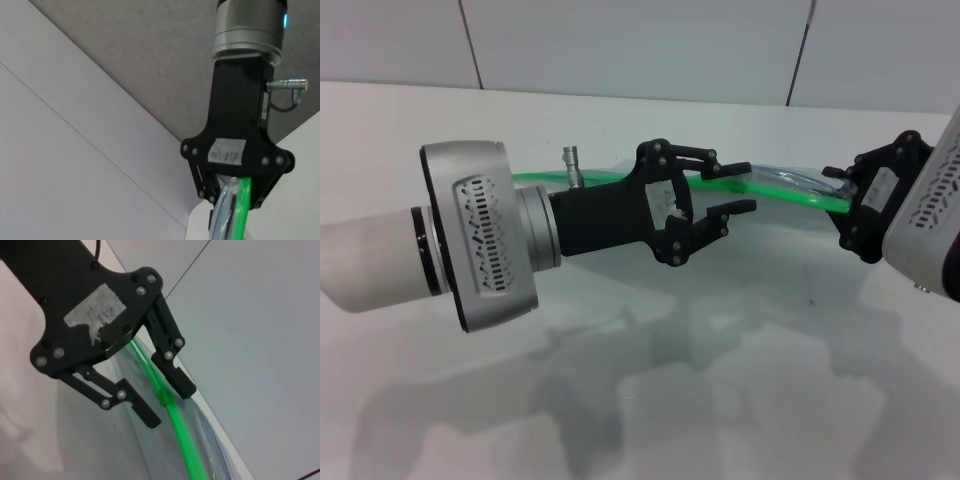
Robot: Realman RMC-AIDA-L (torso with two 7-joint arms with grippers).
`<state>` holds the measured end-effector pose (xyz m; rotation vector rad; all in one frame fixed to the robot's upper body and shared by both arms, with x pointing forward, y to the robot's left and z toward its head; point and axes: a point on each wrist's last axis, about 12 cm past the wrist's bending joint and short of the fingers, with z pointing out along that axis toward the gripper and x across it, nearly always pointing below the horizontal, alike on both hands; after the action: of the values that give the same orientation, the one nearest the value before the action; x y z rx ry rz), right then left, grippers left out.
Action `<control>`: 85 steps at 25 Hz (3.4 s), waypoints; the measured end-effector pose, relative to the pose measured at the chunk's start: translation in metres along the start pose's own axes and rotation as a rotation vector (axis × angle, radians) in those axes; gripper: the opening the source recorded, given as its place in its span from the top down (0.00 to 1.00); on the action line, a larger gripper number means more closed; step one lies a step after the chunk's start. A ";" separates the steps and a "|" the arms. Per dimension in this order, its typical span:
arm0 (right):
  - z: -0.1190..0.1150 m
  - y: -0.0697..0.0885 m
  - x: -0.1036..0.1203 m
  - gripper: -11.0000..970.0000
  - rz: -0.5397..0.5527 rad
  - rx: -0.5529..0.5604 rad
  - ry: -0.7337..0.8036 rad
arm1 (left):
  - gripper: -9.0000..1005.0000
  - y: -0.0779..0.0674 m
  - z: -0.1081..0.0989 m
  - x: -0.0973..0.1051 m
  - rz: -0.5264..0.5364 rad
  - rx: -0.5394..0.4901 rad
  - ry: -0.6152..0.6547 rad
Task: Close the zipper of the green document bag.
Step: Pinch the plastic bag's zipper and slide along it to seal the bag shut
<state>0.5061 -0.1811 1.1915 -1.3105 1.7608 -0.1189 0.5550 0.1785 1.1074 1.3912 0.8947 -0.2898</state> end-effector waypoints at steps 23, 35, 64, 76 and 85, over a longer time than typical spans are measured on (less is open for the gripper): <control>0.001 0.001 0.002 0.92 -0.001 -0.002 0.014 | 0.82 -0.005 -0.002 -0.001 -0.007 0.001 -0.003; -0.002 0.003 -0.003 0.92 -0.007 0.001 -0.003 | 0.85 -0.004 -0.004 0.000 -0.008 -0.008 0.009; -0.005 0.004 0.001 0.92 -0.026 0.022 0.020 | 0.91 -0.002 -0.009 0.003 -0.009 -0.050 0.049; -0.011 -0.008 0.020 0.92 0.029 0.102 0.044 | 0.91 -0.002 -0.051 0.019 -0.059 -0.185 0.163; -0.014 -0.021 0.045 0.92 0.084 0.200 0.068 | 0.91 -0.005 -0.078 0.026 -0.087 -0.259 0.224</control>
<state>0.5101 -0.2320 1.1845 -1.0989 1.8080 -0.2877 0.5399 0.2575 1.0917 1.1603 1.1378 -0.0792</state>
